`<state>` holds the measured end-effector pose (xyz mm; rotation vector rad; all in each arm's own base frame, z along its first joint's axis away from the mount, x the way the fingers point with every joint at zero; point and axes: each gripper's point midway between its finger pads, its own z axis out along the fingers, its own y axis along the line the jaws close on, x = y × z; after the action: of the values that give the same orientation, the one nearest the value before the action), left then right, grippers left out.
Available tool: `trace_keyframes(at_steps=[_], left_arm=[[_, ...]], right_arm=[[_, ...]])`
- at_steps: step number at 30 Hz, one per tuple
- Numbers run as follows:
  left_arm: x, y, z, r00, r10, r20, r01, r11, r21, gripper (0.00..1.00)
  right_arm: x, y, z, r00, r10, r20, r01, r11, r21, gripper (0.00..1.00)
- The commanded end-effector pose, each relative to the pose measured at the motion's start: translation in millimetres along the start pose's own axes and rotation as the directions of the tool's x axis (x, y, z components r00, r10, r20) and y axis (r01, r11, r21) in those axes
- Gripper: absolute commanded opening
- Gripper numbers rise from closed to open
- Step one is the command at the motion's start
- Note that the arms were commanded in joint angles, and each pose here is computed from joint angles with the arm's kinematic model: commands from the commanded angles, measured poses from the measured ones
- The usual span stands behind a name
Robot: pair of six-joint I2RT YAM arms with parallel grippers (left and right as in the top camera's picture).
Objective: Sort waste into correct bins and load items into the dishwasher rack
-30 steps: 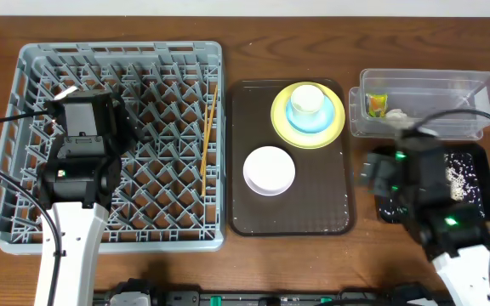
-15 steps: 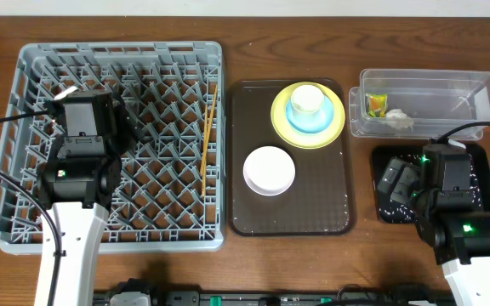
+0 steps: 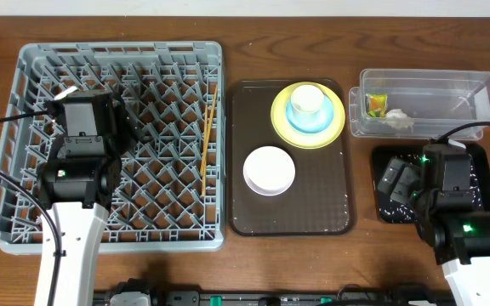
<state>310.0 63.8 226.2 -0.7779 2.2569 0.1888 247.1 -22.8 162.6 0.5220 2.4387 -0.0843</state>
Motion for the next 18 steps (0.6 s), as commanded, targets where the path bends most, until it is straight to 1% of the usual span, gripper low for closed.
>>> trace_keyframes(at_steps=[1, 4, 6, 7, 10, 12, 13, 15, 16, 17, 18], left_arm=[[-8, 0, -5, 1.0, -0.024, 0.019, 0.024, 1.0, 0.005, 0.95], [-9, -1, -5, 0.999, -0.025, 0.02, 0.025, 1.0, 0.006, 0.95], [-16, -5, -5, 0.997, -0.054, 0.048, 0.053, 0.998, 0.025, 0.95], [-16, -10, -5, 0.996, -0.077, 0.04, 0.075, 0.996, 0.052, 0.95], [-4, -31, -8, 0.996, -0.083, -0.039, 0.088, 0.981, 0.174, 0.95], [1, -42, -11, 0.994, -0.076, -0.076, 0.092, 0.968, 0.232, 0.95], [5, -51, -14, 0.992, -0.069, -0.102, 0.096, 0.955, 0.281, 0.95], [14, -78, -24, 0.986, -0.029, -0.166, 0.098, 0.899, 0.426, 0.94], [19, -94, -33, 0.98, 0.001, -0.198, 0.101, 0.856, 0.508, 0.86], [24, -104, -39, 0.975, 0.025, -0.219, 0.103, 0.827, 0.552, 0.76], [29, -112, -45, 0.971, 0.048, -0.233, 0.101, 0.805, 0.585, 0.72]], right_arm=[[-2, -3, -1, 1.0, -0.004, 0.008, 0.004, 1.0, 0.014, 0.99], [-2, -3, -1, 1.0, -0.004, 0.008, 0.004, 1.0, 0.014, 0.99], [-2, -3, -1, 1.0, -0.004, 0.008, 0.004, 1.0, 0.014, 0.99], [-2, -3, -1, 1.0, -0.004, 0.008, 0.004, 1.0, 0.014, 0.99], [-2, -3, -1, 1.0, -0.004, 0.008, 0.004, 1.0, 0.014, 0.99], [-2, -3, -1, 1.0, -0.004, 0.008, 0.004, 1.0, 0.014, 0.99], [-2, -3, -1, 1.0, -0.004, 0.008, 0.004, 1.0, 0.014, 0.99], [-2, -3, -1, 1.0, -0.004, 0.008, 0.004, 1.0, 0.014, 0.99], [-2, -3, -1, 1.0, -0.004, 0.008, 0.004, 1.0, 0.014, 0.99], [-2, -3, -1, 1.0, -0.004, 0.008, 0.004, 1.0, 0.014, 0.99], [-2, -3, -1, 1.0, -0.004, 0.008, 0.004, 1.0, 0.014, 0.99]])
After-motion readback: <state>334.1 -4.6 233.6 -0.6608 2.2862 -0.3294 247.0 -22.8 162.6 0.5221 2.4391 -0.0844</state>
